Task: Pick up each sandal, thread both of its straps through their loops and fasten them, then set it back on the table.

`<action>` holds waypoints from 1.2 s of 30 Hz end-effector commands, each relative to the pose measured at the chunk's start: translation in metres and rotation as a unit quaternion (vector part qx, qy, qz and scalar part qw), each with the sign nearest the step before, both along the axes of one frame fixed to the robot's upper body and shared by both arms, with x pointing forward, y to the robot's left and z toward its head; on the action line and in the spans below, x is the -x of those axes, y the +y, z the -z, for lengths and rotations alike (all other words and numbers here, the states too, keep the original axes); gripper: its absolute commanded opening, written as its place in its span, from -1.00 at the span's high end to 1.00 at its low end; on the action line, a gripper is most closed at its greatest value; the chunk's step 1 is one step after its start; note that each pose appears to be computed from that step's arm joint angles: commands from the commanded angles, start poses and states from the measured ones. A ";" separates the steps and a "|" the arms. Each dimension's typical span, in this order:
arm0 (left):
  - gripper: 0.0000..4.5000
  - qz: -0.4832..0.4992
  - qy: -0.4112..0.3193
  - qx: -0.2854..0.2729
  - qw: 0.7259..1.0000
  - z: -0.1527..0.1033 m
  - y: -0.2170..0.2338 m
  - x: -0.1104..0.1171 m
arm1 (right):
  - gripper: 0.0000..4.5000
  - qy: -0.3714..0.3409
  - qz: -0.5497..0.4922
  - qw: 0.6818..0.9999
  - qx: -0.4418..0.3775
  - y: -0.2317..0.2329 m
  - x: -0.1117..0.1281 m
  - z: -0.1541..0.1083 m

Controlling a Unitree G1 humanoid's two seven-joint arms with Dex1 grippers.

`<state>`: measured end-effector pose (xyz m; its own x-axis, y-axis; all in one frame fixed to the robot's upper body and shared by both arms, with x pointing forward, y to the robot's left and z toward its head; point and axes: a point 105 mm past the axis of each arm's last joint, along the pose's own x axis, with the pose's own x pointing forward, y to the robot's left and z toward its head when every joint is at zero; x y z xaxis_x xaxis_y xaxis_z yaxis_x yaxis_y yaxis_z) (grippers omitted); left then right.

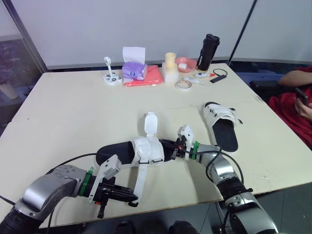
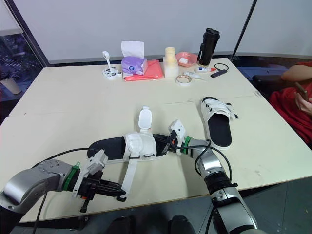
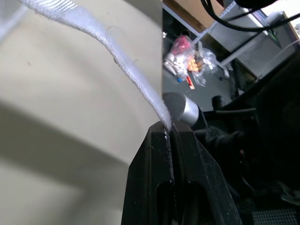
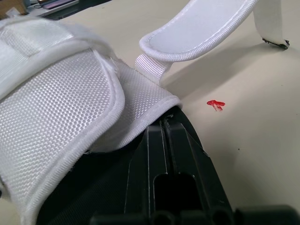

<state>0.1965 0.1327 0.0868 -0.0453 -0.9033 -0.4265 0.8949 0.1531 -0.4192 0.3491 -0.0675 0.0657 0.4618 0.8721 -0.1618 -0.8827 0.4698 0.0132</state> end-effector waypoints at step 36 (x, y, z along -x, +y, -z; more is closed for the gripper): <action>0.97 -0.231 0.088 0.304 0.920 -0.084 -0.016 -0.096 | 1.00 0.128 0.067 0.986 0.081 -0.031 0.017 0.077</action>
<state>0.2826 0.1104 0.1593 0.3312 -0.9377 0.1049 0.7039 0.1715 -0.6893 0.3501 -0.0699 0.0652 0.4719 0.8670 -0.1600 -0.8768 0.4805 0.0178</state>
